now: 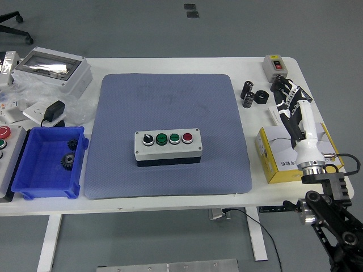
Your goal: Pick up the button,place it on the desk,press the button,press the button
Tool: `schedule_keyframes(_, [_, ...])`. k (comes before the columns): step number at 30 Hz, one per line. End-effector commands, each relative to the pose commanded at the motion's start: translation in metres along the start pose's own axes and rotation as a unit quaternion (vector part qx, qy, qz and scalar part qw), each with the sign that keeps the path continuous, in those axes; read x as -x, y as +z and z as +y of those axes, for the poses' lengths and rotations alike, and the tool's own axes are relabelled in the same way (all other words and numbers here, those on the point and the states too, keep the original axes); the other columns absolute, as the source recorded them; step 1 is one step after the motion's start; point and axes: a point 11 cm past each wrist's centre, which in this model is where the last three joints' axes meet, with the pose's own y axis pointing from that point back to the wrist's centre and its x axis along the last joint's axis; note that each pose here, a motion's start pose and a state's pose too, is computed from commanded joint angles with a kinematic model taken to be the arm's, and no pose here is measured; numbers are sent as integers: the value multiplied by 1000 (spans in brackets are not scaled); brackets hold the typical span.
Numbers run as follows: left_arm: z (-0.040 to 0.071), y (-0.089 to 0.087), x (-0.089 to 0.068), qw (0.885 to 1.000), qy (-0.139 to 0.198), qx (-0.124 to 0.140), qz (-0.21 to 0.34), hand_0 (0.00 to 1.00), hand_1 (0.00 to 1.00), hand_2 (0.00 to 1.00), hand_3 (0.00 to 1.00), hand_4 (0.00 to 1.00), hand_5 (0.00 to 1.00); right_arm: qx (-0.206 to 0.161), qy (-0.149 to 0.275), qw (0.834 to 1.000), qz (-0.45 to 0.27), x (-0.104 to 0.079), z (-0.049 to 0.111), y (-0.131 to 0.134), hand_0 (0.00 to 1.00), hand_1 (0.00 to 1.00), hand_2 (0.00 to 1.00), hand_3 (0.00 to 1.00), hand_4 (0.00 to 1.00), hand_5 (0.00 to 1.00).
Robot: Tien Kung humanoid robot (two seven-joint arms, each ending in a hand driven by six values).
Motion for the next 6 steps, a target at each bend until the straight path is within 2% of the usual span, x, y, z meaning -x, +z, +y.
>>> schedule_keyframes(6, [0, 2, 0, 1000, -1, 1, -3, 503, 472, 486, 681, 2, 2, -3, 8, 1000, 3, -4, 0, -2, 879, 843, 860, 867, 850, 749])
